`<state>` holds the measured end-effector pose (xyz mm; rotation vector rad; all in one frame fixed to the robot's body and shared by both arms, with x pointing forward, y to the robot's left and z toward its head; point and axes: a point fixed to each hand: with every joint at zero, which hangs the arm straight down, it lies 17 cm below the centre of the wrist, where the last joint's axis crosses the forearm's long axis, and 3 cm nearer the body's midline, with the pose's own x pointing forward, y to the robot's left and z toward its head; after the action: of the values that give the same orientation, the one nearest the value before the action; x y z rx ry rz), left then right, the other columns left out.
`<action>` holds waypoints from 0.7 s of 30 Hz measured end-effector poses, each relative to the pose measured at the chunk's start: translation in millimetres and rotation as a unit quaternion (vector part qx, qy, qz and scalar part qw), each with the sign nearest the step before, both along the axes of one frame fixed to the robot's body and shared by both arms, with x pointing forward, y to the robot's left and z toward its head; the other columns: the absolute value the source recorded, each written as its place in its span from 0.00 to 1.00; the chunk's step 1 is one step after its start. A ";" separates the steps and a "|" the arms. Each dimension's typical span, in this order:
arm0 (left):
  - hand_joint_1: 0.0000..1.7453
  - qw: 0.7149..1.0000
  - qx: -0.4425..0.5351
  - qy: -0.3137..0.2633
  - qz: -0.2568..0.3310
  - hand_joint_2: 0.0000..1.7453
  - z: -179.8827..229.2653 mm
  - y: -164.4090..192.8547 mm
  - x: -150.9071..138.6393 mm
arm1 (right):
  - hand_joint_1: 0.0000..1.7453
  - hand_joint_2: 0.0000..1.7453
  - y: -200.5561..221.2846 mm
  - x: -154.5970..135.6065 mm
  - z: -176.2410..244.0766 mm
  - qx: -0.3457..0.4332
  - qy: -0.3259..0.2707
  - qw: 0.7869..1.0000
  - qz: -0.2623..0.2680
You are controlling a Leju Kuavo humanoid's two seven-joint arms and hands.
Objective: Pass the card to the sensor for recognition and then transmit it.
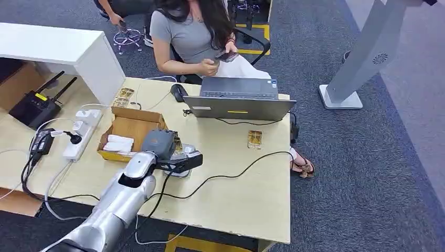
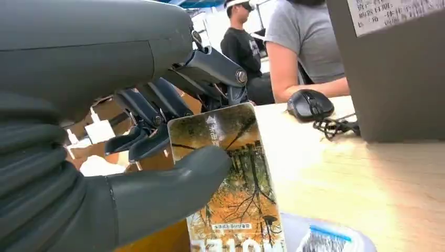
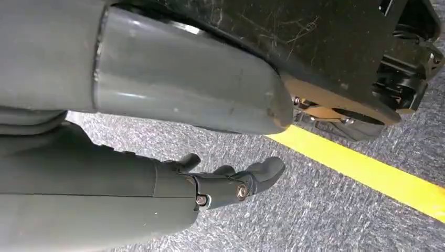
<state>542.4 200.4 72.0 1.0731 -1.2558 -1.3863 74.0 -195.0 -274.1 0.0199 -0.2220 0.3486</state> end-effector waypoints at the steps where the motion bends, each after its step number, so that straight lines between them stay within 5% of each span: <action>1: 1.00 1.000 -0.002 -0.007 0.001 1.00 5.8 1.1 2.5 | 0.00 0.00 0.0 0.3 0.1 0.000 -0.001 1.000 0.001; 12: 1.00 0.973 0.024 -0.230 0.012 1.00 222.7 36.9 62.2 | 0.00 0.00 1.0 -2.7 -0.1 0.001 0.000 1.000 0.014; 21: 1.00 0.963 0.037 -0.266 0.019 1.00 258.8 47.3 65.3 | 0.00 0.00 0.8 -3.3 -0.3 0.000 0.002 1.000 0.015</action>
<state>607.7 247.7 330.9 1.5821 -1.5586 -1.1573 70.7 -194.2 -274.4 0.0245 -0.2179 0.3789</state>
